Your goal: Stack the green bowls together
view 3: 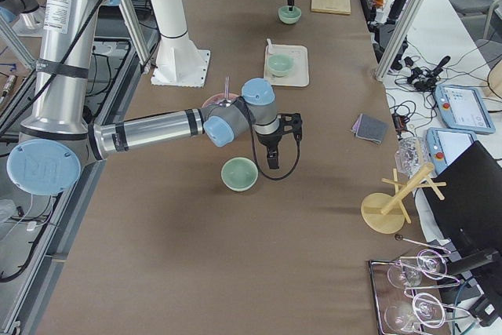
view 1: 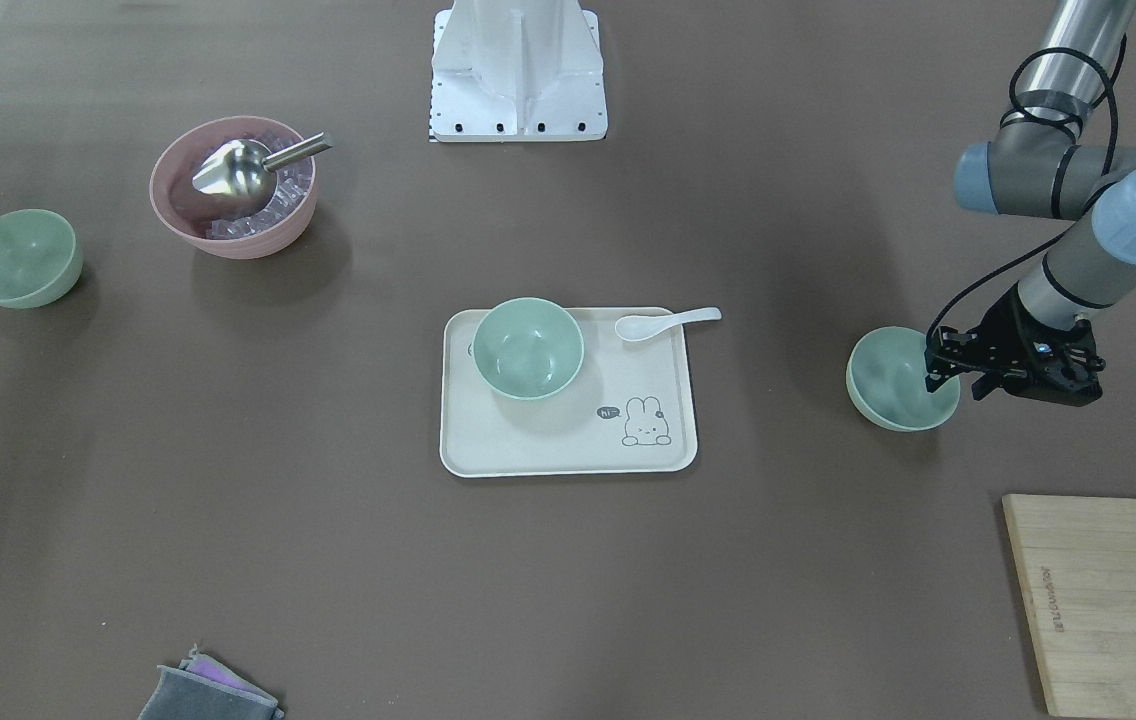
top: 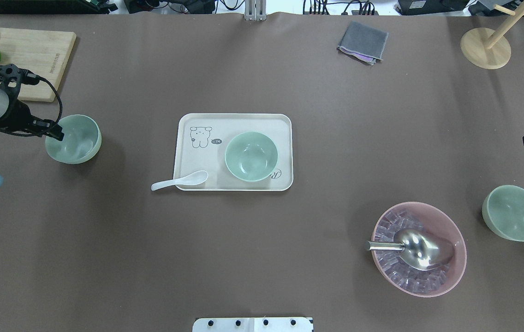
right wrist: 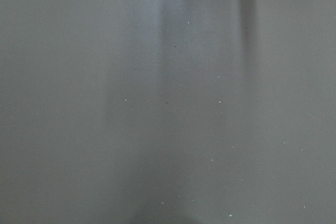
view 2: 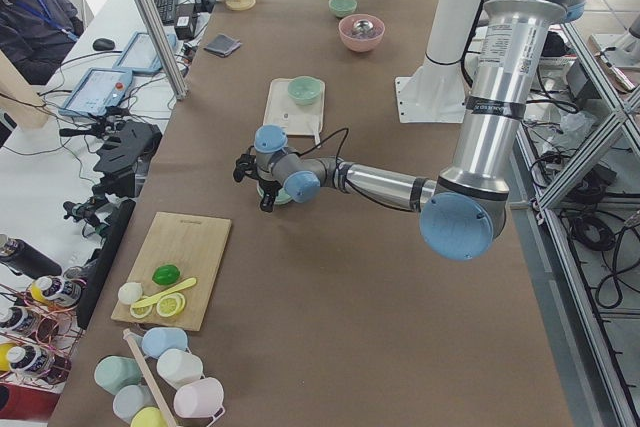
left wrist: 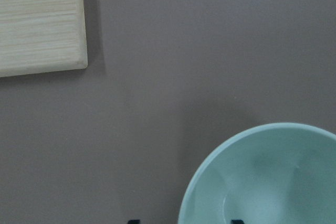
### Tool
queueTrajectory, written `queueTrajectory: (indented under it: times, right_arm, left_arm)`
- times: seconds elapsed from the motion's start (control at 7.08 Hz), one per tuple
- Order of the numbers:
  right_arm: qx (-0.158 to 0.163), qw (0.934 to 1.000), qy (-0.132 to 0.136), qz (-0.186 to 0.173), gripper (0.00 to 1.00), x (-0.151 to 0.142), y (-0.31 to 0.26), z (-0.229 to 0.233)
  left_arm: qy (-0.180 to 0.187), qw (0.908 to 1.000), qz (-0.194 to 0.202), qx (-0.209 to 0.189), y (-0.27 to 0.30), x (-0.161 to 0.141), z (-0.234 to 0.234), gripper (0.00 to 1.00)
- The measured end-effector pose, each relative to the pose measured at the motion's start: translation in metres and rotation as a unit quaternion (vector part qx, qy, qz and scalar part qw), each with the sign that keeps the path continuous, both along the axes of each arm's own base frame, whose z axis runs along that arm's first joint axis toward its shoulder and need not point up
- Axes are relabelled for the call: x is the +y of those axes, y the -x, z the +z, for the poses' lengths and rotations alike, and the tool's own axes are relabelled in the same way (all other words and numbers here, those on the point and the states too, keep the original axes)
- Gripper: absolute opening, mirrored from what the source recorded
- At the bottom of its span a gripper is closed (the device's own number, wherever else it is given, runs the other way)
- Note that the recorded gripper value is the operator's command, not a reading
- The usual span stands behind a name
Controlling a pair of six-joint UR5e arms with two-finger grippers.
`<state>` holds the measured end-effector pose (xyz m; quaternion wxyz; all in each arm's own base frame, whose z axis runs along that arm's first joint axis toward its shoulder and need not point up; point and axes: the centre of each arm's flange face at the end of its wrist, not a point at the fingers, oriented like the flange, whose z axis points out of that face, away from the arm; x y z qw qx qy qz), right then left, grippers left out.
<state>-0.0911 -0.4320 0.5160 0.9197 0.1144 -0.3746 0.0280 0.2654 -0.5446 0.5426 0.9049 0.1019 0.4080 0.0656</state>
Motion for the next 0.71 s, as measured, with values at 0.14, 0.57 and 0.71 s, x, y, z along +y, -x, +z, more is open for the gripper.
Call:
queueTrajectory:
  times: [0.14,0.57,0.71]
  right_arm:
    - [0.0,1.0,0.0,0.0,0.99,0.0,0.0,0.0]
    - [0.0,1.0,-0.001,-0.001,1.0,0.0,0.0,0.0]
    - [0.0,1.0,-0.002,-0.002,1.0,0.0,0.0,0.0]
  left_arm:
    - [-0.004,1.0,0.001,0.003,-0.001,0.0,0.0,0.0]
    - [-0.017,0.9998,0.002,0.014,0.0,0.001,-0.016,0.0]
    - [-0.022,0.9996,0.001,0.02,0.0,0.001,-0.035,0.0]
